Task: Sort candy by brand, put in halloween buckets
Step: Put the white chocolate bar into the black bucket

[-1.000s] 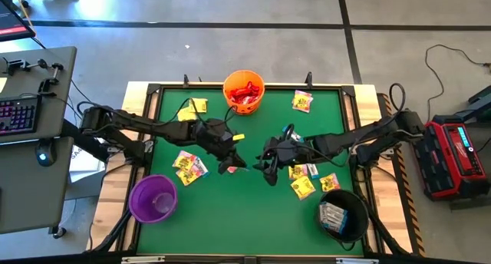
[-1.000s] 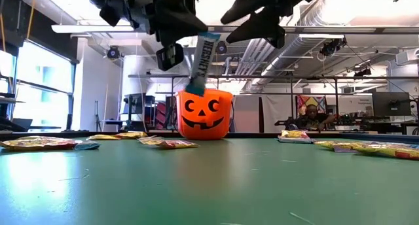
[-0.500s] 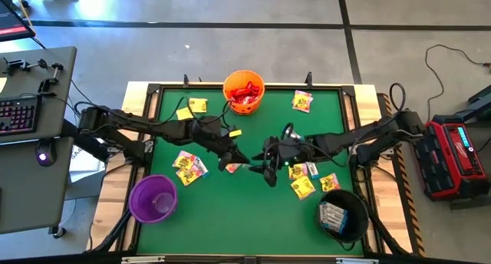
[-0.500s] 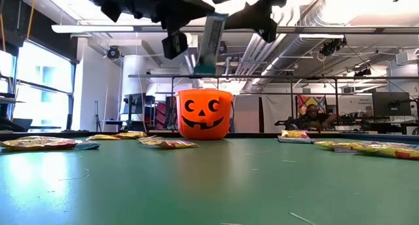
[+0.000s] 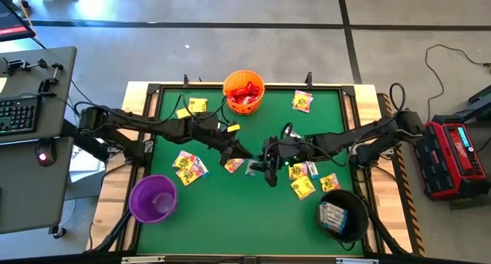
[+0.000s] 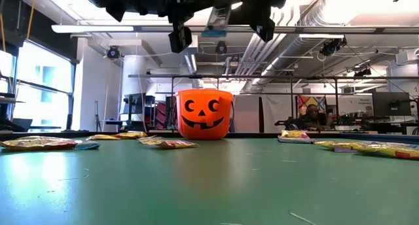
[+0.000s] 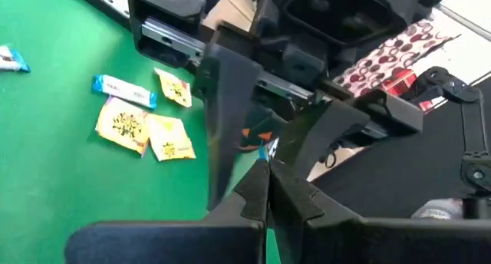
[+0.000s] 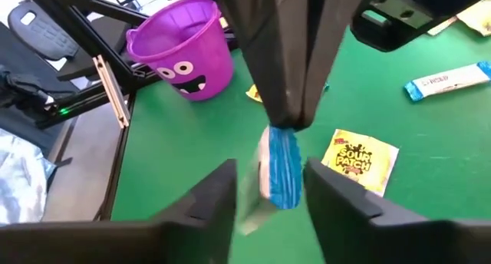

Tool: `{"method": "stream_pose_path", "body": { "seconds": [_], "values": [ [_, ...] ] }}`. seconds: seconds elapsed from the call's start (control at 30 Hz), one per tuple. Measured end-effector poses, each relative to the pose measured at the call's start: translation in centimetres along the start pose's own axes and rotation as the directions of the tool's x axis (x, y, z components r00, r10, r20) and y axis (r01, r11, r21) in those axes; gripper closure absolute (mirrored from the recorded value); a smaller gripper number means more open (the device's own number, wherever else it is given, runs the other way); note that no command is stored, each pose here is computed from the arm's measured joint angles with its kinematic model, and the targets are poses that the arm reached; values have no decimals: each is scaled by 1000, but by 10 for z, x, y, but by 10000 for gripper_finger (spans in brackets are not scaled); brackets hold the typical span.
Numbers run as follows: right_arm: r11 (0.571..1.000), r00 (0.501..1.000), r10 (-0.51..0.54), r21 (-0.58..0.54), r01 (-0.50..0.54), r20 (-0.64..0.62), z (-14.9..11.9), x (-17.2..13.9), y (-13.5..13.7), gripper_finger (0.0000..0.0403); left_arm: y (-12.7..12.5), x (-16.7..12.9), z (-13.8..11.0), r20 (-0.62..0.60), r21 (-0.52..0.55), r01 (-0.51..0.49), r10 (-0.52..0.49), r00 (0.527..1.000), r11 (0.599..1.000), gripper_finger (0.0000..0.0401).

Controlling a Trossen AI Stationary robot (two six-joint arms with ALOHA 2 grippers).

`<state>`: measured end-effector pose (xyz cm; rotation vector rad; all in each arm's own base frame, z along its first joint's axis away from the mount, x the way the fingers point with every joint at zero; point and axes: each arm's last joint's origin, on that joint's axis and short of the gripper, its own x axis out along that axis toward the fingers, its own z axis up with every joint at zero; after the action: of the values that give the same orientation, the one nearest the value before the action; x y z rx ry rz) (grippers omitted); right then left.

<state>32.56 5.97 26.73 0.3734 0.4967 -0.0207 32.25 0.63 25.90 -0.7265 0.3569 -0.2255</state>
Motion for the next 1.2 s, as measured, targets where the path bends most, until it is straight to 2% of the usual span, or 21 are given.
{"method": "stream_pose_path", "body": {
  "seconds": [0.17, 0.23, 0.4, 0.63, 0.87, 1.07, 1.2],
  "values": [
    [1000, 1000, -6, -28, 7, 7, 0, 0, 0, 375, 0, 0, 1, 6, 2, 4, -4, 1000, 1000, 401],
    [999, 1000, -15, -34, 16, 10, 0, 0, 0, 391, 0, 0, 1, 5, 2, 4, -4, 1000, 1000, 401],
    [1000, 1000, 2, -7, -2, 6, 0, 0, 0, 379, -2, 0, 4, 33, 26, 25, -25, 999, 999, 393],
    [999, 999, 5, 39, -4, -41, 6, -20, 9, 395, -11, -9, 14, 122, 151, 29, -47, 991, 988, 339],
    [994, 984, -1, 110, 21, -176, 22, -72, 33, 395, -15, -14, 18, 174, 261, -27, -20, 985, 965, 293],
    [978, 945, 52, 208, 17, -322, 27, -120, 63, 396, -12, -15, 20, 182, 262, -43, -5, 983, 964, 288],
    [956, 897, 67, 286, 68, -437, 27, -155, 83, 396, -11, -16, 20, 184, 260, -45, -4, 983, 965, 288]
  ]
}}
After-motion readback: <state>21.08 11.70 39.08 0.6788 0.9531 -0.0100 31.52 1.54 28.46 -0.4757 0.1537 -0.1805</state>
